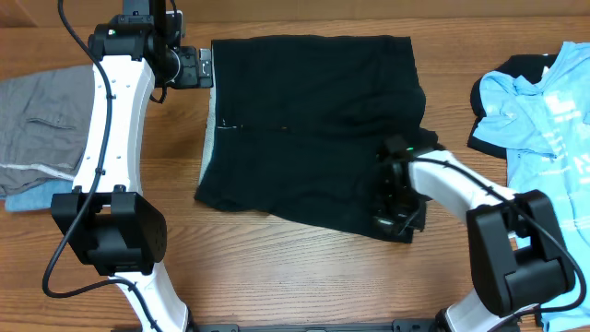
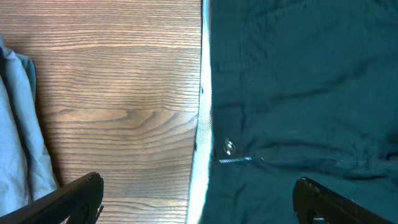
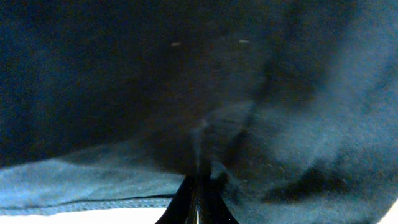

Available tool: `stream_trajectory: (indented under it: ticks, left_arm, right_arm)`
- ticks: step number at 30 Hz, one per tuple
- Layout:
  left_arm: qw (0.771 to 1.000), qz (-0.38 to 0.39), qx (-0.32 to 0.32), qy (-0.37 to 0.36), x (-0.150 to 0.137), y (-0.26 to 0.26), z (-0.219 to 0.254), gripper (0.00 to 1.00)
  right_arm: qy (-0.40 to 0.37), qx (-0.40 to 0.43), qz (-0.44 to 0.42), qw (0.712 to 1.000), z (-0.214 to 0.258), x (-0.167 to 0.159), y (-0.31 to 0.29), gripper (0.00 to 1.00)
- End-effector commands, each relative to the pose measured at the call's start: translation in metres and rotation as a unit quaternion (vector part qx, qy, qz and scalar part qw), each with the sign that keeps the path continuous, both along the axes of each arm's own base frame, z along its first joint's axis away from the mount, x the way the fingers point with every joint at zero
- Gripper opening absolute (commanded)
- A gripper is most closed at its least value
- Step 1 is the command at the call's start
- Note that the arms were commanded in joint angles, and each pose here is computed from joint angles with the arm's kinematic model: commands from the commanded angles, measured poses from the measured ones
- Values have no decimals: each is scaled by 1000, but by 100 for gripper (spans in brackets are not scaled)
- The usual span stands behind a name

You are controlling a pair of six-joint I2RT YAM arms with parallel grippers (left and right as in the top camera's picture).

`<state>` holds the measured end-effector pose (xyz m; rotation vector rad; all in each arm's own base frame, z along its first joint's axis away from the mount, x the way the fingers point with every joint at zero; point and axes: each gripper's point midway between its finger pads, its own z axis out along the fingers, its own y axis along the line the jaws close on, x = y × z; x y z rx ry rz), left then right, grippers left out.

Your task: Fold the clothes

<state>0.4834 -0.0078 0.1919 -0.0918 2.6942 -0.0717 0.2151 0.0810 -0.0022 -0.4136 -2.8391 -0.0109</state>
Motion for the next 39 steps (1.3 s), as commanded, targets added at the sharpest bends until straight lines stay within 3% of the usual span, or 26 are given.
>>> stream_trajectory:
  ticks: [1,7,10,14,16,24,31,36,39]
  left_arm:
    - [1000,7,-11,-8,2,0,6,100]
    - [1000,7,-11,-8,2,0,6,100]
    - [1000,7,-11,-8,2,0,5,100]
    - [1000,8,-10,-8,2,0,5,100]
    - [1000,7,-11,-8,2,0,5,100]
    - [1000,7,-11,-8,2,0,5,100]
    - [1000,8,-10,-8,2,0,6,100]
    - [1000,7,-11,-8,2,0,6,100]
    - [1000,7,-11,-8,2,0,6,100]
  right_arm:
    - [5,-76,-23,997,-5,-1,-57,4]
    - [-3,31,-51,998,12,13,-49,4]
    - [-66,134,1,989,47,35,-15,4]
    - [-162,355,76,918,94,59,50,4]
    - [-200,417,108,880,107,66,70,4]
    - [-266,431,243,827,76,56,130,4]
    - [-285,295,207,888,17,54,135,4]
    - [-281,300,183,893,18,55,136,4]
    - [-275,386,189,860,53,53,161,4]
